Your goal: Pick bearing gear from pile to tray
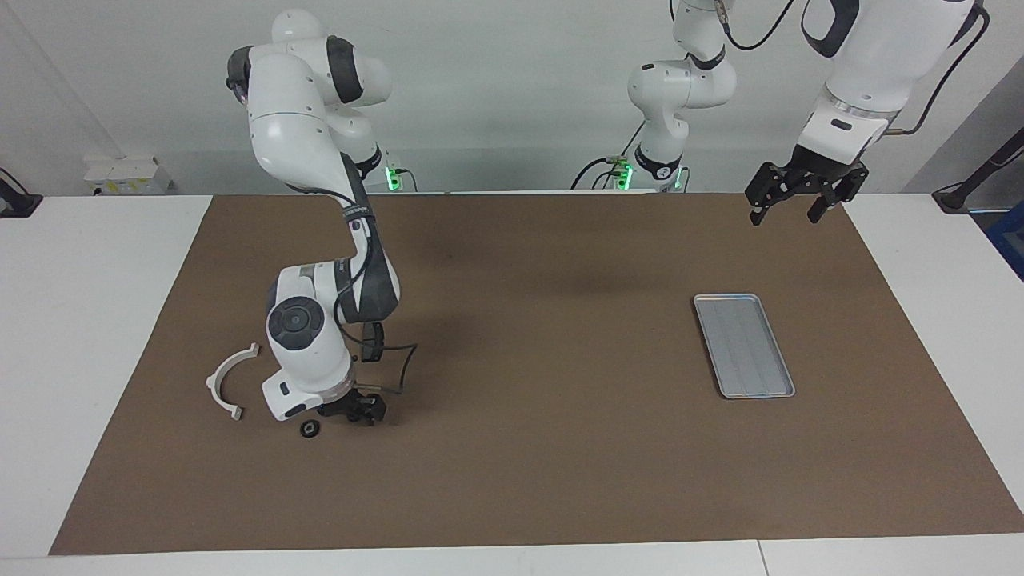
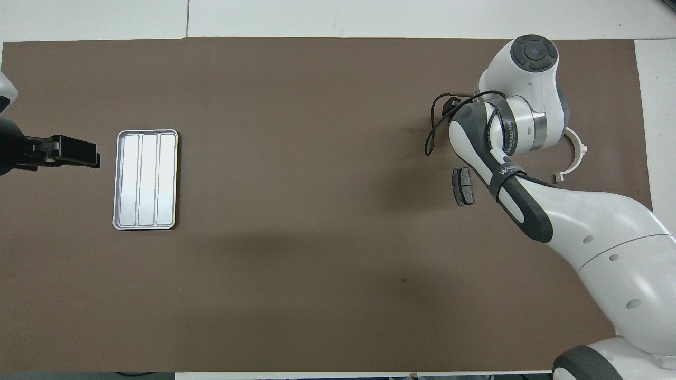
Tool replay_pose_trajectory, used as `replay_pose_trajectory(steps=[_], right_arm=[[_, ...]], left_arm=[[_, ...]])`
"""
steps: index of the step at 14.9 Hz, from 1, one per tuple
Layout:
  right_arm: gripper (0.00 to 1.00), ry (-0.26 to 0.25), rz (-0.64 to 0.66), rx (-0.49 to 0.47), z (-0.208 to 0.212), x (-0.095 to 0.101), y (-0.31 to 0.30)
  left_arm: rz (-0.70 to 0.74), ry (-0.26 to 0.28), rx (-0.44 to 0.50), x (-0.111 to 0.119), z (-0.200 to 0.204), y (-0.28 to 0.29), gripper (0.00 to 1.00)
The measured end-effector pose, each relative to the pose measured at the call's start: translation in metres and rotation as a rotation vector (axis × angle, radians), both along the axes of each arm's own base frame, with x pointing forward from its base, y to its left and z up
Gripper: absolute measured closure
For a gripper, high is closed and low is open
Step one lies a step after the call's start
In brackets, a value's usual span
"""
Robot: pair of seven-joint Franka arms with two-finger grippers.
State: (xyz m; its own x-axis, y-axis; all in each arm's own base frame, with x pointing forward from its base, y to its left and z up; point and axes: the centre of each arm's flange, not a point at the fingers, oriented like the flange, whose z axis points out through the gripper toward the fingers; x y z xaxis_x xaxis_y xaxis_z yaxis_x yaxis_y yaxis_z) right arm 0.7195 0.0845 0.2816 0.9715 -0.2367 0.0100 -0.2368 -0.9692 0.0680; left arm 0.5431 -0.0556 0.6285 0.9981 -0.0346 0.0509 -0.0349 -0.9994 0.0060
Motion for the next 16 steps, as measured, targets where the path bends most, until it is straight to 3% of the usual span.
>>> replay_pose_trajectory(steps=[3, 4, 10, 12, 14, 16], right_arm=[[0.00, 0.009, -0.039, -0.002, 0.0007, -0.0006, -0.0004], [0.07, 0.011, -0.052, -0.001, 0.0003, -0.0009, -0.0009], [0.20, 0.016, -0.083, 0.032, 0.0000, -0.0014, 0.0033], [0.37, 0.010, -0.083, 0.037, 0.0033, 0.0000, 0.0053], [0.40, 0.009, -0.085, 0.036, 0.0036, 0.0004, 0.0038], [0.59, 0.003, -0.087, 0.038, 0.0060, 0.0017, 0.0033]], left_arm=[[0.000, -0.002, 0.000, 0.0002, -0.0005, -0.0001, 0.00], [0.000, -0.002, 0.000, 0.0002, -0.0003, -0.0001, 0.00], [0.006, -0.005, 0.000, -0.0006, 0.0011, 0.0035, 0.00], [0.006, -0.004, 0.000, -0.0007, 0.0006, 0.0035, 0.00], [0.006, -0.002, 0.000, -0.0008, -0.0004, 0.0035, 0.00], [0.007, -0.001, 0.000, -0.0008, -0.0008, 0.0037, 0.00]])
